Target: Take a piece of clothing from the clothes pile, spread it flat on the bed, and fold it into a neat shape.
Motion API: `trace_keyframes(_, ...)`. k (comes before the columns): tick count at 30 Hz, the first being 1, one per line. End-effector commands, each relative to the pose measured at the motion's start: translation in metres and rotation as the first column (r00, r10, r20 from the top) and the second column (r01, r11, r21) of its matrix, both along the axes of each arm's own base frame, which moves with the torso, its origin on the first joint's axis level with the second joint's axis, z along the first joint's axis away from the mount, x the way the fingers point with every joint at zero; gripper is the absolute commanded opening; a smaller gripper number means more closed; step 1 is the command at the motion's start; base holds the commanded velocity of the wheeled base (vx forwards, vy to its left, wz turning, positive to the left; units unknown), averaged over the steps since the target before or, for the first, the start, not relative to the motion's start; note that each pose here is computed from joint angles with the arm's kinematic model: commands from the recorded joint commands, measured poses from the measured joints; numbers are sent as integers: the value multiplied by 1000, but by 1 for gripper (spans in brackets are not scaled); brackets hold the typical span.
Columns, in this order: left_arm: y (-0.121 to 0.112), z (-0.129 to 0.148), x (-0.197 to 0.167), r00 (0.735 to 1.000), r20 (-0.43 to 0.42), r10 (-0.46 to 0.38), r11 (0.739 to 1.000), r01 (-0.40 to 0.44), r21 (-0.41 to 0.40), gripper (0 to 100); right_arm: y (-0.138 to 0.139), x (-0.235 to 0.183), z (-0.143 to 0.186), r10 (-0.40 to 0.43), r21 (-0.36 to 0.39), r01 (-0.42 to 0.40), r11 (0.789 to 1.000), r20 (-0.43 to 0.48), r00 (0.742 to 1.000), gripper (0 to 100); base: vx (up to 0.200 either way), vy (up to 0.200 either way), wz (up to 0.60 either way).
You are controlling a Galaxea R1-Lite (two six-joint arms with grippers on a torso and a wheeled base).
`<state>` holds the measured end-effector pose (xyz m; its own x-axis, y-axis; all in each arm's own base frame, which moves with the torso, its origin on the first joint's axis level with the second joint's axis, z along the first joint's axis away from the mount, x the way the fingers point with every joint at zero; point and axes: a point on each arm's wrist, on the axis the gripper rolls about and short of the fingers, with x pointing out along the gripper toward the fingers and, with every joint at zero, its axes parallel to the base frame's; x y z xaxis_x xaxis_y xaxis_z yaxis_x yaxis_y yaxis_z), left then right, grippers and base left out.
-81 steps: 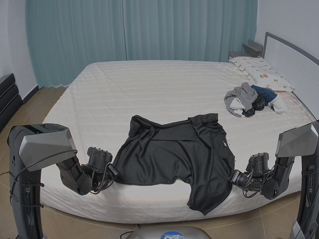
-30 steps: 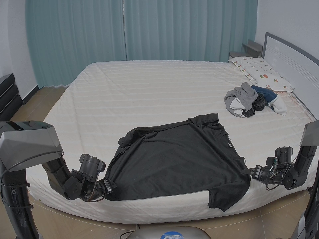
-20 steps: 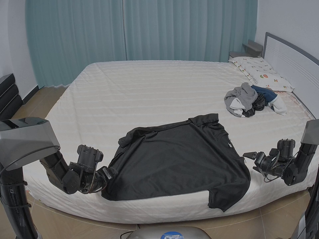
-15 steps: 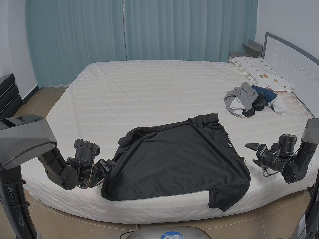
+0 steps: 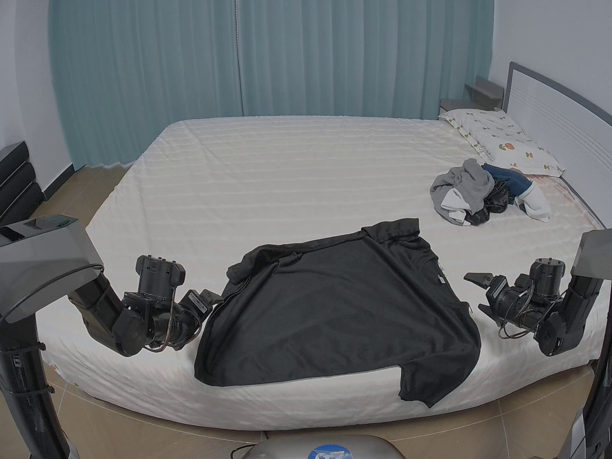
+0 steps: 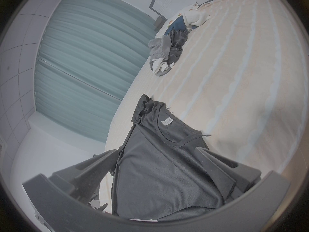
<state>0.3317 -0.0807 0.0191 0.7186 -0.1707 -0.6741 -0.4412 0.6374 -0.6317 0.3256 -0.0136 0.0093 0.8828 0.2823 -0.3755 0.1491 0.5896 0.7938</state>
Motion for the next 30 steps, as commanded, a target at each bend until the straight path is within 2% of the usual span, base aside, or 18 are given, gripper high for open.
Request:
trace_keyframes(1, 0, -1, -2, 1000, -5, -4, 1000, 4, -3, 100, 3, -1, -3, 9, 1, -9, 1000, -11, 1000, 100, 200, 0, 0)
trace_keyframes(11, -1, 1, 1, 1000, 7, -2, 1000, 2, -5, 100, 3, -1, -3, 0, 22, 1, 1000, -18, 1000, 100, 200, 0, 0)
trace_keyframes(21, -15, 1, 6, 1000, 17, -13, 999, 13, -34, 100, 4, -2, -3, 1, 22, -1, 1000, -21, 1000, 100, 0, 0, 0)
trace_keyframes(30, -33, -21, 25, 999, 10, -31, 999, 31, -12, 100, 4, -3, -4, 4, 25, -3, 1000, -28, 1000, 100, 0, 0, 0)
